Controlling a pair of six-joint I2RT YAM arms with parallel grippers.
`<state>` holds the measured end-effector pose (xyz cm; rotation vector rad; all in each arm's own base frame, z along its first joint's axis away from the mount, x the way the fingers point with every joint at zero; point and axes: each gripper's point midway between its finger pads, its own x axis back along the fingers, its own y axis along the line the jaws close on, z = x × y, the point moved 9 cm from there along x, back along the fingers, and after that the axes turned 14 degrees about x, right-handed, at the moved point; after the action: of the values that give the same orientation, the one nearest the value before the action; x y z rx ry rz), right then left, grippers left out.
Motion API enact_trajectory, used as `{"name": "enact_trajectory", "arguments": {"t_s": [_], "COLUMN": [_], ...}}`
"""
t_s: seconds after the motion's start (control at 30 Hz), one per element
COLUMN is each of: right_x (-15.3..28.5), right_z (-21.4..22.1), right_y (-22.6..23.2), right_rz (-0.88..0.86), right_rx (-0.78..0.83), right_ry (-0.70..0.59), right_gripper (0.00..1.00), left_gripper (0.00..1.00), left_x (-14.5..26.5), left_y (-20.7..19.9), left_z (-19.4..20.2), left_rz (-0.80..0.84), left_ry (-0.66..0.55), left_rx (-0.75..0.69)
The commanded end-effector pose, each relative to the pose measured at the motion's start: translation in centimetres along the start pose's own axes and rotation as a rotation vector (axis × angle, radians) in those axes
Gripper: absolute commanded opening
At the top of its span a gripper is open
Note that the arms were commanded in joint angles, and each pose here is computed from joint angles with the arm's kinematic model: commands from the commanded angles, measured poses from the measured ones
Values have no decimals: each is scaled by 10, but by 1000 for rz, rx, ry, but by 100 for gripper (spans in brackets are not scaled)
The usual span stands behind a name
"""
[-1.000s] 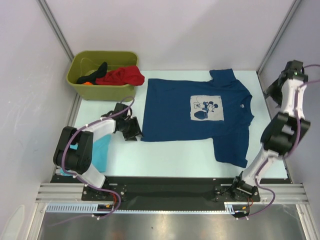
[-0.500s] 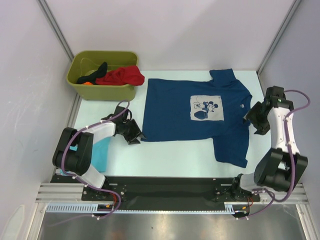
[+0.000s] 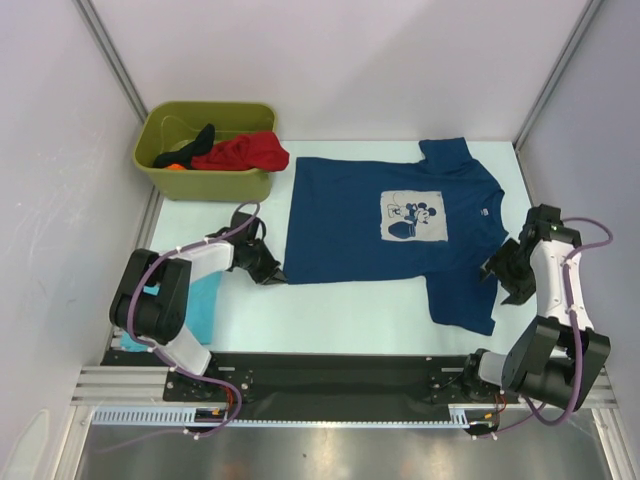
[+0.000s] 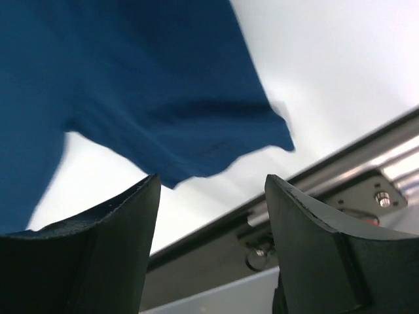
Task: Fold and stack the t-shirts
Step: Flatten the tshirt out
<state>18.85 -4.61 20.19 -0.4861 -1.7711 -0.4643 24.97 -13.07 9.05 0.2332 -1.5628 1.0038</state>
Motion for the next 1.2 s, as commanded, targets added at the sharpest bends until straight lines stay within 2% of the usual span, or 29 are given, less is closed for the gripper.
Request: {"name": "enact_trajectory", "arguments": {"t_s": [0.0, 0.03, 0.23, 0.37, 0.57, 0.83, 1.17], "right_x": [-7, -10, -27, -43, -53, -68, -83], "right_z": [16, 19, 26, 22, 23, 26, 24], "right_y": [-7, -11, -16, -20, -21, -16, -16], "right_rz": [17, 26, 62, 84, 93, 89, 103], "right_rx": [-36, -53, -123, -148, -150, -104, -161], "right_ry": [114, 137, 232, 265, 310, 401, 412], "right_gripper": [71, 70, 58, 47, 48, 50, 47], "left_gripper": [10, 1, 0, 0, 0, 0, 0], "left_x": [-13, -11, -1, 6, 10, 0, 1], "left_y": [13, 12, 2, -7, -14, -17, -19], "left_z": [-11, -12, -21, -29, -43, -49, -49], "left_rz": [-113, -108, -64, -63, -99, -90, -76], "left_ry": [-115, -123, -199, -257, -346, -324, -318], "left_rx": [-56, -78, -154, -196, -238, -217, -229]}}
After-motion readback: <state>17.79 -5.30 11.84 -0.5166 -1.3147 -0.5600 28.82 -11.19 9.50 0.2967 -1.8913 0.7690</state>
